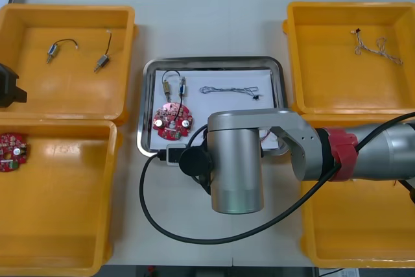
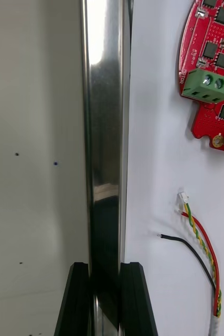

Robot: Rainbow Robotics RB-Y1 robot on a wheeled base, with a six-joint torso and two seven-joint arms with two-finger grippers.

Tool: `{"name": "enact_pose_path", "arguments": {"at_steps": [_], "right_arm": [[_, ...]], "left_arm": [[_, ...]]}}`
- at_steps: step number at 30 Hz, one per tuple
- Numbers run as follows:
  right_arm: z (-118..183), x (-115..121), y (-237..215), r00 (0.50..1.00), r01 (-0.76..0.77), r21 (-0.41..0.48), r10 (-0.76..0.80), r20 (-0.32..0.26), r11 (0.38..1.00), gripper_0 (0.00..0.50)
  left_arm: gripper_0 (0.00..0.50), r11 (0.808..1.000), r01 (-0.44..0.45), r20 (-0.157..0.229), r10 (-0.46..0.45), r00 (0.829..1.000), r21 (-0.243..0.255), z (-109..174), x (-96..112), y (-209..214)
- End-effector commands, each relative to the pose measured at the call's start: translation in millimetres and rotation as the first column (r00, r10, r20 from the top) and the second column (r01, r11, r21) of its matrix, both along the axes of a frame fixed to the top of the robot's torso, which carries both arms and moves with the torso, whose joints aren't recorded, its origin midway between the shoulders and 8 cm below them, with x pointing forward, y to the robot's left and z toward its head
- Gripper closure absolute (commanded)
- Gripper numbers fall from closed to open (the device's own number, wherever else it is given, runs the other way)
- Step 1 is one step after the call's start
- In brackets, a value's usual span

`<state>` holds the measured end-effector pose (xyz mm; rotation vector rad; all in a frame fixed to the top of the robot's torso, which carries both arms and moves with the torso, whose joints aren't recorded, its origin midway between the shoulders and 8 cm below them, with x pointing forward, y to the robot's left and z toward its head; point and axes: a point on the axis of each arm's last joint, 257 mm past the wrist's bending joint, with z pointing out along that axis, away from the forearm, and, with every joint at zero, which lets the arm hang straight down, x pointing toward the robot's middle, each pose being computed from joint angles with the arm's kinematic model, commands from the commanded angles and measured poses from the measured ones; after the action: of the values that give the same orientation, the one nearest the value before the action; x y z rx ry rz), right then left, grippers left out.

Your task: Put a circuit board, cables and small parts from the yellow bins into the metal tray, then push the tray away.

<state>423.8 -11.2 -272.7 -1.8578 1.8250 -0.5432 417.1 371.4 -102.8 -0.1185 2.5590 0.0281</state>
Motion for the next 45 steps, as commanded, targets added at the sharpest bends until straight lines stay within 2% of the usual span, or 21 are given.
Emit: {"name": "enact_pose_path", "arguments": {"at_steps": [1,7,11,18,29,45], "right_arm": [[30.5,32.6,1.6,0.997,0.016,0.013,-0.017,0.071,1.0,0.5],[39.4,55.6,4.7,0.994,0.018,-0.001,-0.017,0.105,1.0,0.5],[49.6,73.3,7.6,0.99,-0.029,-0.053,0.036,0.138,0.998,0.5],[57.4,93.5,10.3,0.983,-0.07,-0.103,0.086,0.163,0.992,0.5],[72.2,116.2,18.7,0.977,-0.064,-0.066,0.076,0.197,0.996,0.5],[110.1,164.7,35.8,0.958,-0.051,-0.005,0.051,0.283,0.999,0.5]], "left_arm": [[0.0,1.0,-0.024,-0.004,0.024,1.0,0.009,0.7,-5.5,1.5],[0.0,1.0,-0.024,-0.004,0.024,1.0,0.009,0.7,-5.5,1.5],[0.0,1.0,-0.024,-0.004,0.024,1.0,0.009,0.7,-5.5,1.5],[0.0,1.0,-0.024,-0.004,0.024,1.0,0.009,0.7,-5.5,1.5],[0.0,1.0,-0.024,-0.004,0.024,1.0,0.009,0.7,-5.5,1.5],[0.0,1.0,-0.024,-0.004,0.024,1.0,0.009,0.7,-5.5,1.5]]}}
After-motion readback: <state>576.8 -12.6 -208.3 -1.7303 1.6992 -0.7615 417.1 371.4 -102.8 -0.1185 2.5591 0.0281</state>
